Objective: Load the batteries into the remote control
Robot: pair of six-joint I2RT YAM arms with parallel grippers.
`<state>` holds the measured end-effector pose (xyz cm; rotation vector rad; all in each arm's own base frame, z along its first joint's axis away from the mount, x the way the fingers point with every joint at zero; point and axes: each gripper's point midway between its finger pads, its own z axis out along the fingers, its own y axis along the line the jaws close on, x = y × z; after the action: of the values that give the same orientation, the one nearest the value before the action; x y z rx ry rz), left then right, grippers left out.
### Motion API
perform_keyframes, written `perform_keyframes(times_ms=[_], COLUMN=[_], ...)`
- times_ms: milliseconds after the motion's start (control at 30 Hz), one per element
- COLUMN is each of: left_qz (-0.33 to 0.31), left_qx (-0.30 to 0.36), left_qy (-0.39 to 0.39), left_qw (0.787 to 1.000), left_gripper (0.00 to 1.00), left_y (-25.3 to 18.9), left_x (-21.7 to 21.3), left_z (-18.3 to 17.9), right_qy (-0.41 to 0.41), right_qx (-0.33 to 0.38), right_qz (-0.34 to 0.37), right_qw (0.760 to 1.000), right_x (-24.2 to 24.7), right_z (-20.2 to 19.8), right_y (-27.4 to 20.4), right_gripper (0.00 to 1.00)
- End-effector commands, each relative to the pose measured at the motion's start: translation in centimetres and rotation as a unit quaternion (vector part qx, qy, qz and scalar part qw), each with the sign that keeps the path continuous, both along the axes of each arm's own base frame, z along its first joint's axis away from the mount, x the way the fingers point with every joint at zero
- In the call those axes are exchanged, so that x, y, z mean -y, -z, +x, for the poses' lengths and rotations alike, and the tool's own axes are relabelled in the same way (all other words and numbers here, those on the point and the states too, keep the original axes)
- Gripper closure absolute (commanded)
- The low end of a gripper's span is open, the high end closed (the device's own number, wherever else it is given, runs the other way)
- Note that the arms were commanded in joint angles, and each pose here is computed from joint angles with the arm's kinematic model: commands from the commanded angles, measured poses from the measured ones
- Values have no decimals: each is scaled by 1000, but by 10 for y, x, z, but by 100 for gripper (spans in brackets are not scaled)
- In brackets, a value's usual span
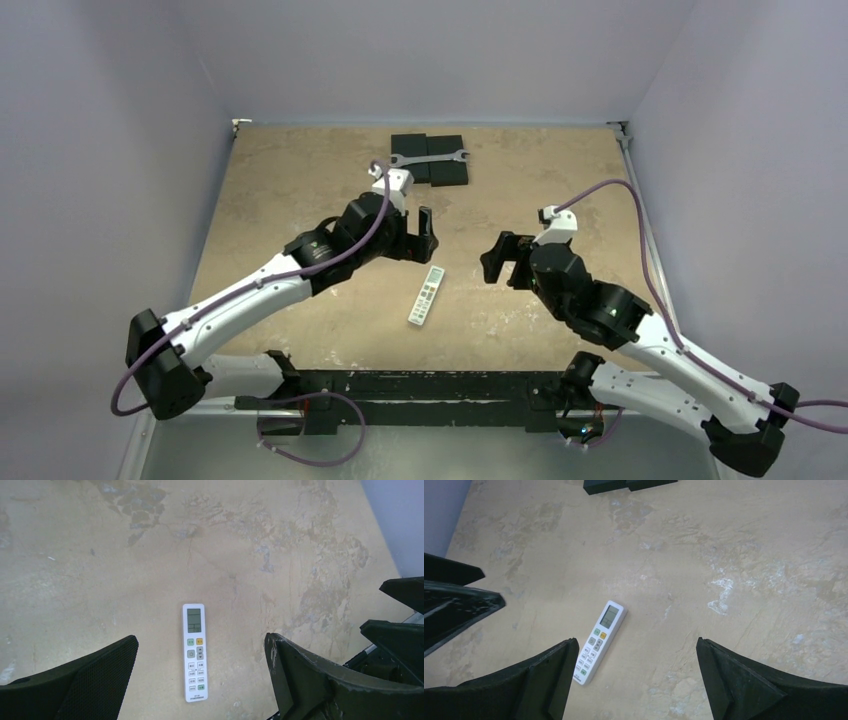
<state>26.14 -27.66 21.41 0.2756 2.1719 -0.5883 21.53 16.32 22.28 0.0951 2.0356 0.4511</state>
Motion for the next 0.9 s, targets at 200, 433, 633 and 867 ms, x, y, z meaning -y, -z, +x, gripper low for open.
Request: perform_keyframes(times_ms=[200, 433, 633, 867], left_qz=[5, 5, -1, -13], left_qx=[73, 82, 79, 74], left_qy=[-15, -24, -26, -23], left_qw=[997, 996, 997, 997], left_gripper=[1, 1, 1, 1], left_y=[-47, -47, -42, -41], left_x=[-43, -66, -74, -74], left_z=[-15, -30, -38, -43], right_qy=[36, 53, 55, 4], right_qx=[41, 45, 41, 30], right_qz=[-9, -10, -4, -2], right_qw=[998, 998, 998, 1000], right_x=[27, 40, 44, 30], right_z=[0, -4, -8, -16], right_y=[-30, -26, -25, -20], right_gripper=[1, 1, 1, 1])
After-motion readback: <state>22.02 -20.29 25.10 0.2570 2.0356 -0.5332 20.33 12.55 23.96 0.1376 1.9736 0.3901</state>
